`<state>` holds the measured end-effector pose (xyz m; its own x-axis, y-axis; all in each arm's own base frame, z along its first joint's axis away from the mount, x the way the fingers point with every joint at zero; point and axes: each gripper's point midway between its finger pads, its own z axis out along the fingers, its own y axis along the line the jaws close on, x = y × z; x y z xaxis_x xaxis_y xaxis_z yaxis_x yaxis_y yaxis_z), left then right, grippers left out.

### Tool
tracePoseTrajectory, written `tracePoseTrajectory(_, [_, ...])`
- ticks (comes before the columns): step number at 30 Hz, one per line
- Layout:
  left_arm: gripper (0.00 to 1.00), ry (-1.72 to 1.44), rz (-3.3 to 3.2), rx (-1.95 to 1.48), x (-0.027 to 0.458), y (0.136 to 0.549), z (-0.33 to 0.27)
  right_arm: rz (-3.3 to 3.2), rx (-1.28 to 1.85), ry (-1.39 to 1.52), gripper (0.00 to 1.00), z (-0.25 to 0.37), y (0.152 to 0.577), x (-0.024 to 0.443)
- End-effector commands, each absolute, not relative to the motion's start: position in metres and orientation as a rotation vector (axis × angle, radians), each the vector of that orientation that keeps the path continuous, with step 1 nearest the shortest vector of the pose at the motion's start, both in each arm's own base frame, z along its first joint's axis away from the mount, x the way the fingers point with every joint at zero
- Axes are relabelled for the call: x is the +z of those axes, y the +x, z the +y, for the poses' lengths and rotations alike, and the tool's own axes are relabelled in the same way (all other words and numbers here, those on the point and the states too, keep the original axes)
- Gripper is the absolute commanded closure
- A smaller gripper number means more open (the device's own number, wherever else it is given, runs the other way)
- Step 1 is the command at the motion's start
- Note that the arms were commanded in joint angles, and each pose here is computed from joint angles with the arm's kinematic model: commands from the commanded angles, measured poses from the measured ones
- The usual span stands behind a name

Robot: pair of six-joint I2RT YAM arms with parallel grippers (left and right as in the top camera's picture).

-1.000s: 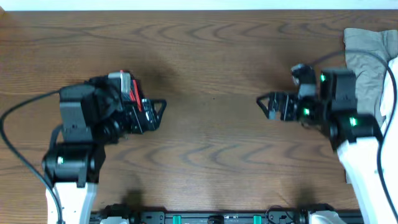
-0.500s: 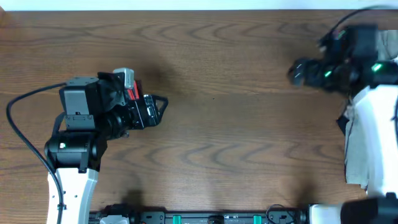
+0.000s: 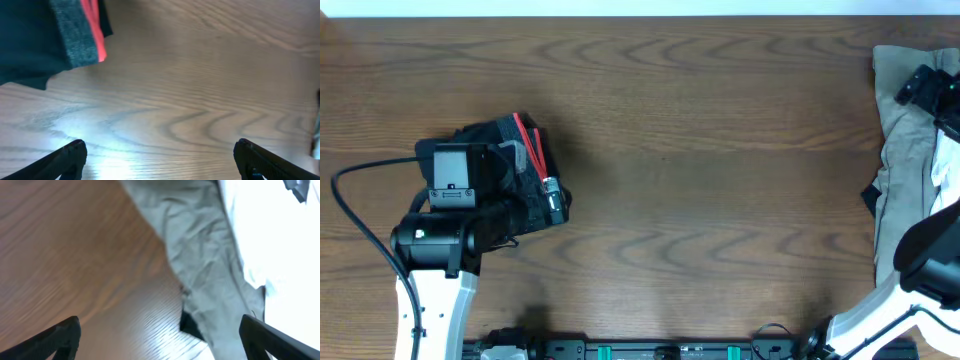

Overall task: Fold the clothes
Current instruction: 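Reach the right gripper to the clothes pile and grasp the white T-shirt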

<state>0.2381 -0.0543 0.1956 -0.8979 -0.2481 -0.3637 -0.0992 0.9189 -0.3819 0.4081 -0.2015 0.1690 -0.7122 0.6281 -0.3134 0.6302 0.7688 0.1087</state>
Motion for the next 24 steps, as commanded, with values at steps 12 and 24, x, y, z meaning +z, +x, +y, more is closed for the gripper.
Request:
tracePoseTrajectory(12, [0.04, -0.273, 2.656, -0.343, 0.197, 0.244, -0.034, 2.502, -0.098, 1.268, 0.22, -0.303, 0.407, 0.098])
tracePoseTrajectory(24, [0.04, -0.276, 2.661, -0.343, 0.195, 0.246, -0.035, 2.528, -0.017, 1.331, 0.28, -0.314, 0.403, 0.057])
